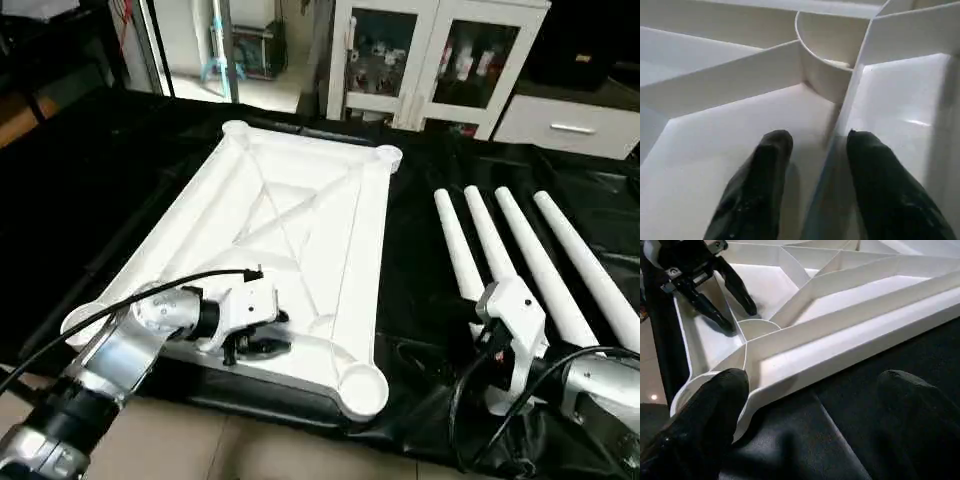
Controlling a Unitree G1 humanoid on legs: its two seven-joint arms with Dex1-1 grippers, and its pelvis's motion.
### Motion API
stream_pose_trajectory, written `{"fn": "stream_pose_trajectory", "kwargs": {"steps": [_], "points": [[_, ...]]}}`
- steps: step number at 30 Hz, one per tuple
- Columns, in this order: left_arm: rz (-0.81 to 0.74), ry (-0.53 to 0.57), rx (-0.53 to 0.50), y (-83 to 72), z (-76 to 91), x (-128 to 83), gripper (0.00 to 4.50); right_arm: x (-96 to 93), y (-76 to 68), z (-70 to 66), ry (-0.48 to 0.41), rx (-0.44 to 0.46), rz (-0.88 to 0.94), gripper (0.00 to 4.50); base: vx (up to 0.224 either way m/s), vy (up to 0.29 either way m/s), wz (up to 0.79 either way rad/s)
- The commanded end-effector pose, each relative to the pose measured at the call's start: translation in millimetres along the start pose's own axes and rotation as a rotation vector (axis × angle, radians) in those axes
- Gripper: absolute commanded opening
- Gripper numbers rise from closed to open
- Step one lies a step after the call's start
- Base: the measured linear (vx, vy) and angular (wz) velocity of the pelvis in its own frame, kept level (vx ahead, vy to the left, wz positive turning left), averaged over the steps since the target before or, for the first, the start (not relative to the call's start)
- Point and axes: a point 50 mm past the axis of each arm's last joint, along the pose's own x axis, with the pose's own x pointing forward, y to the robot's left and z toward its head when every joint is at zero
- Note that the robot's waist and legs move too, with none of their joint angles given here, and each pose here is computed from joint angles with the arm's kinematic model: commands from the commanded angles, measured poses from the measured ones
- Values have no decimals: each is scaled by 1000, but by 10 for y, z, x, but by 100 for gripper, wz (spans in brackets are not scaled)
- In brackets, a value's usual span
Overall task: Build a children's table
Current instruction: Move to table
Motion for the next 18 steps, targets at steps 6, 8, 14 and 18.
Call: {"fn": "stream_pose_trajectory", "kwargs": {"steps": [6, 8, 14, 18], "points": [[58, 30, -36, 101, -48, 11, 148, -10, 17, 32, -1, -22, -6, 450, 0, 0, 0], [81, 25, -63, 129, -46, 11, 121, -6, 11, 35, -5, -18, -12, 450, 0, 0, 0], [137, 74, -97, 191, -133, -17, 87, -20, 63, 34, 1, 16, 45, 450, 0, 0, 0], [198, 104, -104, 255, -180, -45, 68, -35, 107, 6, 32, 18, 84, 450, 0, 0, 0]]}}
